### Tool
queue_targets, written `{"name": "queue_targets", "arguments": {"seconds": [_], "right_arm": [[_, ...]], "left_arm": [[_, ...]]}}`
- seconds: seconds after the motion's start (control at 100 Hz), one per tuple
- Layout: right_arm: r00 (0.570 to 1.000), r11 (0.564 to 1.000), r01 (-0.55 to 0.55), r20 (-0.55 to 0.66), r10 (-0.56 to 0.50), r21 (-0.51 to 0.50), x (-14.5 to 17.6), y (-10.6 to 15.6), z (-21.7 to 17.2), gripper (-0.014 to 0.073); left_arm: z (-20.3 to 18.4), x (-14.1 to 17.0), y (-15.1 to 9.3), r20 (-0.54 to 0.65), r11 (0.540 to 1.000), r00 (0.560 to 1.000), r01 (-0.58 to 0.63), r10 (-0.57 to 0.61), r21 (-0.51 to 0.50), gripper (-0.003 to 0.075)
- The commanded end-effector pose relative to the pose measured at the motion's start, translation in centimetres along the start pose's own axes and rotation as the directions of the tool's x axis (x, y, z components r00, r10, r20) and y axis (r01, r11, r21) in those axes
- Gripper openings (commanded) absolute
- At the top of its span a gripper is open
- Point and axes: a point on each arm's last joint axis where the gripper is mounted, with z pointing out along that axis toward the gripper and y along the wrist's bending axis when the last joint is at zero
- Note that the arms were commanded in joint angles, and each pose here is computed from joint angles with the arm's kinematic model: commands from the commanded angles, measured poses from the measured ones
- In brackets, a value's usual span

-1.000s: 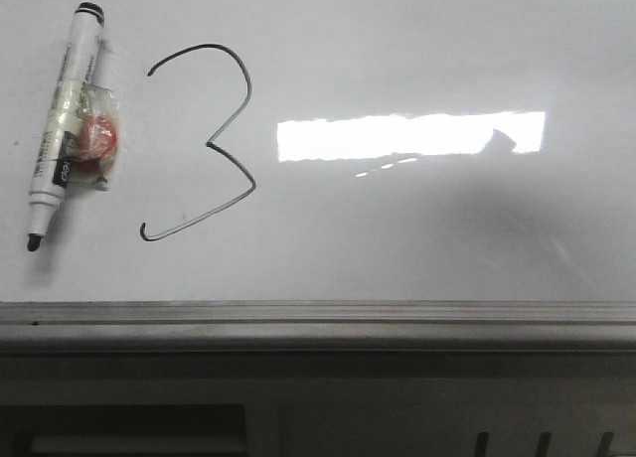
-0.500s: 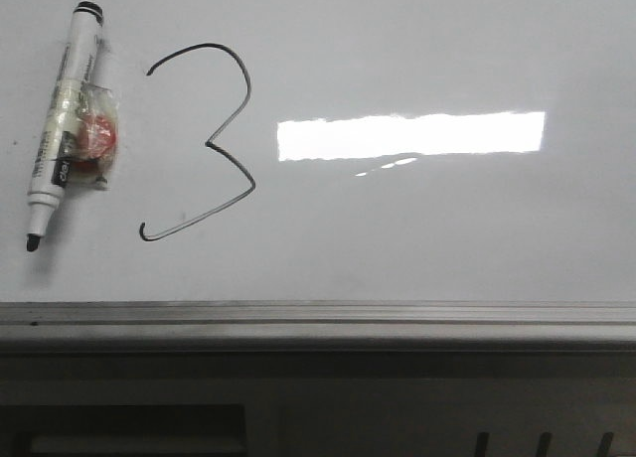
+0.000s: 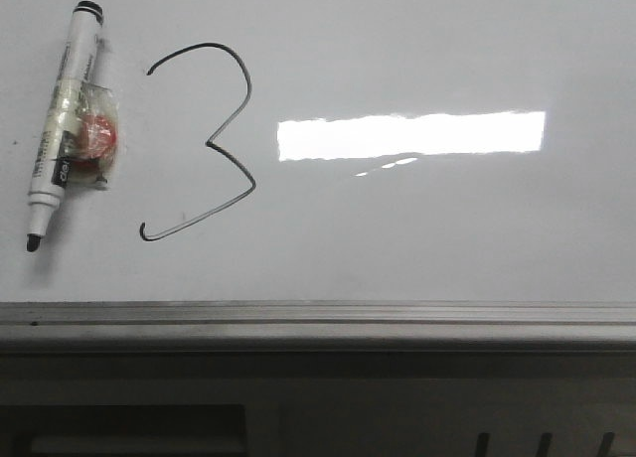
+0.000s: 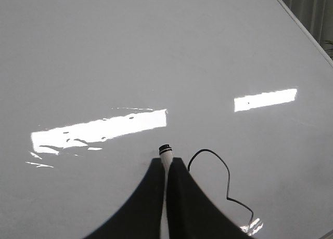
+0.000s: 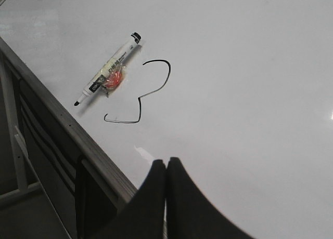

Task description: Write number 3 on whiteboard

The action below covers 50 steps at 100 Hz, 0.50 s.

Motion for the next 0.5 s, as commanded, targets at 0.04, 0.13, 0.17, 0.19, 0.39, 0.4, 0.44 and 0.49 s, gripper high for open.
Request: {"name": "queue_targets", "arguments": {"seconds": [0.04,0.13,0.17,0.19,0.39,0.4,0.44,0.49], "right_arm": [[0.996,0.999,-0.007,0.089,0.003,0.041,-1.4,-0.5,-0.1,-0.0064],[0.996,0.999,-0.007,0.089,0.003,0.041,-1.4,-0.5,-0.1,-0.0064],[0.996,0.999,-0.007,0.089,0.003,0.041,-1.4,-0.5,-0.1,-0.0064],[0.996,0.999,-0.007,0.089,0.003,0.041,-1.4,-0.5,-0.1,-0.0064],[0.996,0.999,-0.007,0.089,0.003,0.041,-1.4,-0.5,-0.1,-0.0064],[0.996,0.999,-0.007,0.089,0.003,0.041,-1.4,-0.5,-0.1,-0.0064],[0.996,0.999,-0.007,0.089,0.003,0.041,-1.4,-0.5,-0.1,-0.0064],[0.996,0.999,-0.007,0.089,0.003,0.041,-1.4,-0.5,-0.1,-0.0064]], "left_arm": [[0.0,-1.4,0.4,0.073,0.999,0.997,0.008,-0.005,-0.042,-0.0020],[0.0,-1.2,0.4,0.070,0.999,0.998,0.001,0.002,-0.045,-0.0020],[0.1,-1.0,0.4,0.064,0.998,0.998,-0.025,0.028,-0.049,-0.0020],[0.1,-0.9,0.4,0.060,0.997,0.997,-0.050,0.053,-0.052,-0.0020],[0.1,0.3,1.5,0.066,0.961,0.981,-0.162,0.181,-0.226,-0.0020],[0.1,0.5,1.5,0.061,0.958,0.981,-0.166,0.185,-0.234,-0.0020],[0.1,0.9,1.8,0.052,0.943,0.978,-0.178,0.200,-0.282,-0.0020],[0.1,1.6,2.1,0.031,0.927,0.981,-0.171,0.192,-0.333,-0.0020]]}}
